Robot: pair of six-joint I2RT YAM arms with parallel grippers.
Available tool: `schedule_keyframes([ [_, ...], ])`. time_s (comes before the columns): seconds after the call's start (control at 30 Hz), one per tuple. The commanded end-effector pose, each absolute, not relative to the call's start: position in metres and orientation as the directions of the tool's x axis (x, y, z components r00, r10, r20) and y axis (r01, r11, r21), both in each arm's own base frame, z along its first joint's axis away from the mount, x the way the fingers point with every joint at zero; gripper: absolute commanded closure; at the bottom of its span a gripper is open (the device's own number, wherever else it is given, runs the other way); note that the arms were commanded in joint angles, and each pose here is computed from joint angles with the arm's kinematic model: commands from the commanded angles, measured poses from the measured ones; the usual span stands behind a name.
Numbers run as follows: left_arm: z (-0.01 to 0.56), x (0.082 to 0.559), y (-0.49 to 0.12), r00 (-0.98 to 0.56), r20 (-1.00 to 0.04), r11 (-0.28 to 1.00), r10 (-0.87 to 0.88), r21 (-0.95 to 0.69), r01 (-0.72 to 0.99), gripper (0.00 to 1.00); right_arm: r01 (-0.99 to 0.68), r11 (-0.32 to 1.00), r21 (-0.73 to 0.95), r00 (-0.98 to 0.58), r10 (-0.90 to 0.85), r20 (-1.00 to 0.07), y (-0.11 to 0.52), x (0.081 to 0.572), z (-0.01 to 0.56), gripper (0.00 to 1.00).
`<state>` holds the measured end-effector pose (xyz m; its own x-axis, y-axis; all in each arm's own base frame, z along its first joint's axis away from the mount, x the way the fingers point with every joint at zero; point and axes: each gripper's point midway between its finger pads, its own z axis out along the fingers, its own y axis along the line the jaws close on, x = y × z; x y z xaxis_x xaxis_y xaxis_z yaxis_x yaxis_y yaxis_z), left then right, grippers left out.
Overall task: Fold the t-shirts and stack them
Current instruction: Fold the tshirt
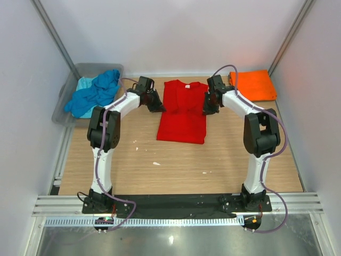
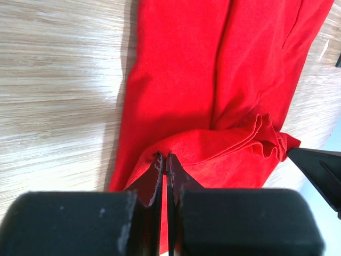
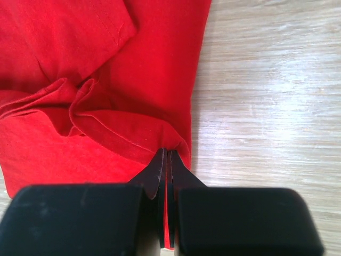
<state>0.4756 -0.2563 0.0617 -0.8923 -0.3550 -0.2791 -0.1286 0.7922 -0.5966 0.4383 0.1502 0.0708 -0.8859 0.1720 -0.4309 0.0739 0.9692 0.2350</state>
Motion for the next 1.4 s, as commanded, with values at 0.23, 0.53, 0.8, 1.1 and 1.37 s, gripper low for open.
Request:
schedule_keyframes([
  [0.23,0.078,0.501,-0.252,-0.860,-0.334,0.784,-0.385,-0.610,-0.114,1.00,0.049,0.963,0.266,-0.838,0.185,-0.514,0.149,0.472,0.094,0.99],
  [0.53,0.085,0.510,-0.249,-0.834,-0.359,0.772,-0.419,-0.624,-0.119,1.00,0.051,0.956,0.288,-0.828,0.202,-0.524,0.143,0.478,0.098,0.99],
  [0.8,0.098,0.517,-0.248,-0.816,-0.378,0.765,-0.436,-0.634,-0.115,1.00,0.040,0.949,0.313,-0.819,0.210,-0.534,0.148,0.486,0.104,0.99],
  [1.1,0.083,0.528,-0.250,-0.826,-0.365,0.763,-0.430,-0.636,-0.116,1.00,0.040,0.947,0.319,-0.820,0.214,-0.531,0.148,0.500,0.088,0.98],
  [1.37,0.114,0.538,-0.222,-0.783,-0.473,0.819,-0.403,-0.569,-0.077,0.47,0.052,0.957,0.284,-0.802,0.209,-0.560,0.136,0.509,0.120,0.57],
])
